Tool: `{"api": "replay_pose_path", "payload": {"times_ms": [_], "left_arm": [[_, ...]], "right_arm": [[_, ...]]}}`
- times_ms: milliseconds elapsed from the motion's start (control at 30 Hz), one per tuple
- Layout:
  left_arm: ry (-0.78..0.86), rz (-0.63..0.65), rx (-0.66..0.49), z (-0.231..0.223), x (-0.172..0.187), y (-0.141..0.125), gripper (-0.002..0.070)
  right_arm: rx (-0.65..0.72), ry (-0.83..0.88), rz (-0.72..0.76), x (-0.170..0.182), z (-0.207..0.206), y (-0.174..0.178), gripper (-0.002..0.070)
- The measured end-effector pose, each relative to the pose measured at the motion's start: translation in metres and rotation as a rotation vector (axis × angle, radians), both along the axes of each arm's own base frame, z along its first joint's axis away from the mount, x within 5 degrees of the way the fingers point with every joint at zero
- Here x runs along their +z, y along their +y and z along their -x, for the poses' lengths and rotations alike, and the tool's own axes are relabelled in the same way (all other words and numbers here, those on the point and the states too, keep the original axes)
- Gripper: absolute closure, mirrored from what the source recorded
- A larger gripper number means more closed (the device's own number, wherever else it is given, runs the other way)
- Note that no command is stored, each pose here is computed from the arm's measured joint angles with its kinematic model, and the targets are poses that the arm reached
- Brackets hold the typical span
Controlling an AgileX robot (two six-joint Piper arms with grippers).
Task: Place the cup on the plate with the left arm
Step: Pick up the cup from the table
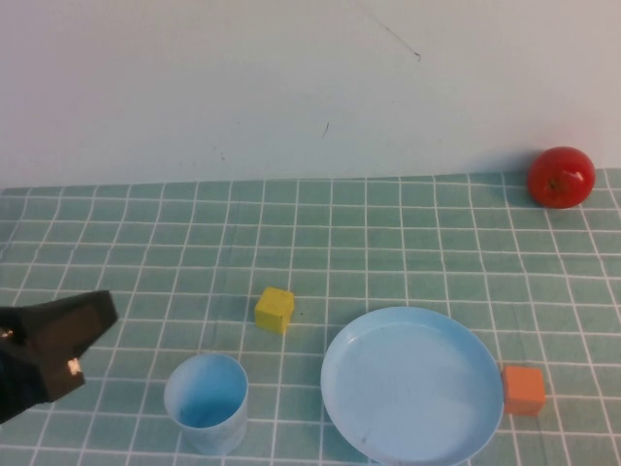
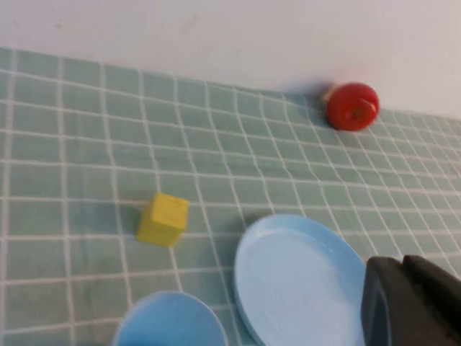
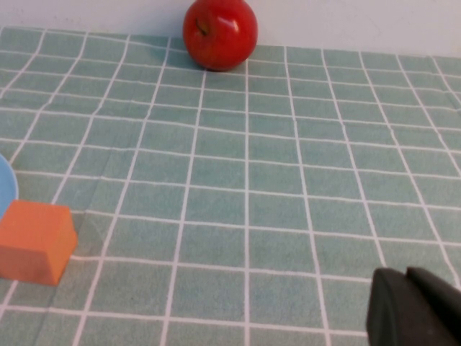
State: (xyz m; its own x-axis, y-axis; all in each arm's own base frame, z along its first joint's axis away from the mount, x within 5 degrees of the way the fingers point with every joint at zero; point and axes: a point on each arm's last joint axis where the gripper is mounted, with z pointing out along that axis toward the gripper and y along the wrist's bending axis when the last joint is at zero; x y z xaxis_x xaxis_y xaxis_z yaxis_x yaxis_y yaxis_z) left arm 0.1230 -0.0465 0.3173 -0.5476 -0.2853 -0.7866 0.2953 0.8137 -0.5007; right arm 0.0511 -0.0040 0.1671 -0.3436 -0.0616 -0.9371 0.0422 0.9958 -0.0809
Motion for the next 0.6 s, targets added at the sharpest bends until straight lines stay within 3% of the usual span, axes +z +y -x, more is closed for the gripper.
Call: {"api": "replay_pose_path", "payload": {"times_ms": [200, 600], "left_arm": [[0.146, -0.011, -0.174, -0.022, -0.001, -0.011, 0.0677], [0.197, -0.119, -0.205, -0.064, 0.006, -0.008, 0.0677]], "right_arm": [[0.0, 0.0, 0.0, 0.0, 0.0, 0.0, 0.0678], [0.0, 0.0, 0.0, 0.0, 0.0, 0.0, 0.0678]]}}
